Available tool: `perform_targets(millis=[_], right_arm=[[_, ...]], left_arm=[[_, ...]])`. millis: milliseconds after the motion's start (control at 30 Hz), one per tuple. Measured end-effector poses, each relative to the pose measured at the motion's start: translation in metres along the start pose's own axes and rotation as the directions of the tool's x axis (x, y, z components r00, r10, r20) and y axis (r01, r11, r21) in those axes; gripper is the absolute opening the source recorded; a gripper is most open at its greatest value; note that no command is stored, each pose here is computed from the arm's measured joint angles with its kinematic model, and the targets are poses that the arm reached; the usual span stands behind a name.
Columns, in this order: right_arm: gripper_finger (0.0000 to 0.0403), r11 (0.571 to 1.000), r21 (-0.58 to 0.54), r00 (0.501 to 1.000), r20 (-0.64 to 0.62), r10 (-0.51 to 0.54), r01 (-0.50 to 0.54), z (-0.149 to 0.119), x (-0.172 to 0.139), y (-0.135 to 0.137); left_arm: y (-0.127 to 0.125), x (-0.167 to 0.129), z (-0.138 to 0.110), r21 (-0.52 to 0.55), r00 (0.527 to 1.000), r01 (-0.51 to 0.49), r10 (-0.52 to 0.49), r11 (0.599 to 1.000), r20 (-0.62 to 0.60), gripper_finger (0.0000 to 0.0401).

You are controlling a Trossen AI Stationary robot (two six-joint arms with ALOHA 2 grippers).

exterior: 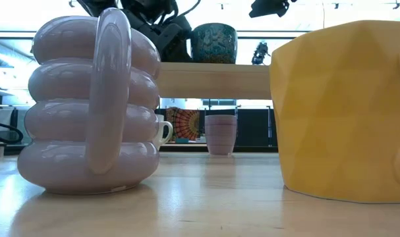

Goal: Place coffee mugs
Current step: Put the blue-brown mug on the shelf

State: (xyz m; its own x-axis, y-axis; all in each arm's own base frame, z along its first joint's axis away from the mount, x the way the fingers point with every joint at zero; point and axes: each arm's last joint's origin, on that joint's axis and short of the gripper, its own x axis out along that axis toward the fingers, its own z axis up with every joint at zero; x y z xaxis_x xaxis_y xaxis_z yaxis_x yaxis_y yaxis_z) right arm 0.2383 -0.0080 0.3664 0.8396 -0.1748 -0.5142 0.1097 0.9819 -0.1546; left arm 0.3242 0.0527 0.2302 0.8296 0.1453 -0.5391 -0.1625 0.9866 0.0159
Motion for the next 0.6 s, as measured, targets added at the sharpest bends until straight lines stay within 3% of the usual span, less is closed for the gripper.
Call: perform_targets(millis=[600], right_arm=[[0.0172,1.0,-0.002,1.0,-0.005,0.0,0.0,-0.0006,-0.0005,-0.0001]], left_arm=[[-0.0018,0.0056,0.0044,-0.025,0.998,-0.011,0.012,1.0,0.067,0.0304]])
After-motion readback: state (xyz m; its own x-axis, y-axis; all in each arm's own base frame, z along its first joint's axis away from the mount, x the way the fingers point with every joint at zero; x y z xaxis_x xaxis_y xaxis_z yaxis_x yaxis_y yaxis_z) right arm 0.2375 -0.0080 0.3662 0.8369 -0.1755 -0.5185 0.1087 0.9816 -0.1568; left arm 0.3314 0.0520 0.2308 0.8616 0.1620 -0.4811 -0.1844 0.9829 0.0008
